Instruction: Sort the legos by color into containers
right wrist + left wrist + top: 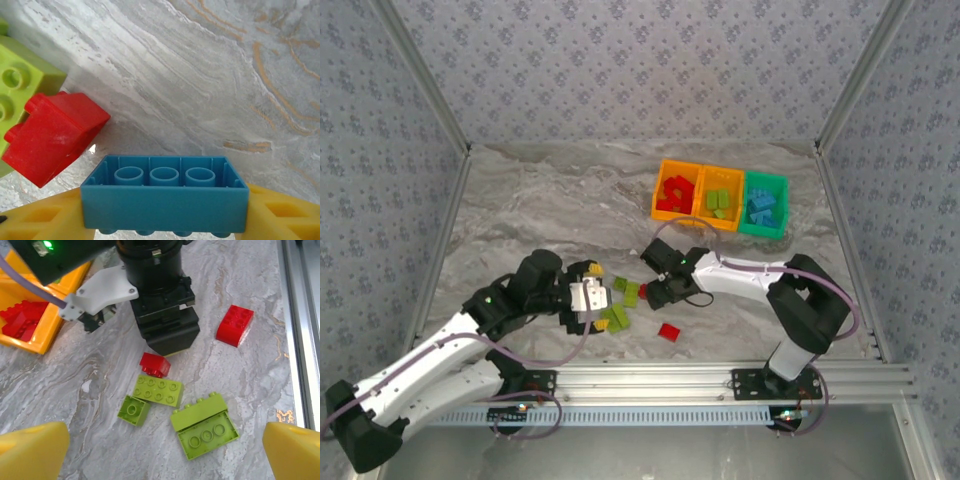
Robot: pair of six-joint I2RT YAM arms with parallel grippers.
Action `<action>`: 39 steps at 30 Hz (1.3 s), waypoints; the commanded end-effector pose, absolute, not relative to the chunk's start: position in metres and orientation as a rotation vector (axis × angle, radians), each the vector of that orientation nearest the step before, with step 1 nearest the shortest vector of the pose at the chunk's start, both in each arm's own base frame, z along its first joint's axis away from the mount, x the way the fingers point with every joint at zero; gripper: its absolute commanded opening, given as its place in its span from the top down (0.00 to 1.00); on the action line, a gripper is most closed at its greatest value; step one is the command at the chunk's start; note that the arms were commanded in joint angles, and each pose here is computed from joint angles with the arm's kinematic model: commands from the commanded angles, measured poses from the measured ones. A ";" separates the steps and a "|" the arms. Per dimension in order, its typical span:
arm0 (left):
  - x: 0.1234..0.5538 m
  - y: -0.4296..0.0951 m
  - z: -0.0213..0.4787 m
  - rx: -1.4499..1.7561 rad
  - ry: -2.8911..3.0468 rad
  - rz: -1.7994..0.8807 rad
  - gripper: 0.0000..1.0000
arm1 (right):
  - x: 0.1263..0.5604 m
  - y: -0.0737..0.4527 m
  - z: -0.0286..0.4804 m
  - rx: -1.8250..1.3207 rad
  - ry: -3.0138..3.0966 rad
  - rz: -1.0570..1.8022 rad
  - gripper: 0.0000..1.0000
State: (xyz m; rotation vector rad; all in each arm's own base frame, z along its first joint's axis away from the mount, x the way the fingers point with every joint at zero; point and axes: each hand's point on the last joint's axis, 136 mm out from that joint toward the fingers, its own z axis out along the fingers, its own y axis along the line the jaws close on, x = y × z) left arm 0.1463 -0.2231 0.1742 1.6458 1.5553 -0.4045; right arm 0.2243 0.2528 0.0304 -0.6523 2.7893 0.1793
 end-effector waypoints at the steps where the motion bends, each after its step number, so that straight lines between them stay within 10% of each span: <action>1: 0.135 -0.224 0.175 1.692 1.500 -0.442 0.01 | 0.226 0.251 0.037 -0.615 2.782 0.173 0.37; 24: 0.194 -0.207 0.214 1.217 1.616 -0.449 0.01 | 0.420 -0.018 0.173 0.602 2.300 0.067 0.44; 39: 0.194 -0.201 0.213 1.212 1.635 -0.443 0.01 | 0.476 -0.023 0.172 0.609 2.382 0.136 0.14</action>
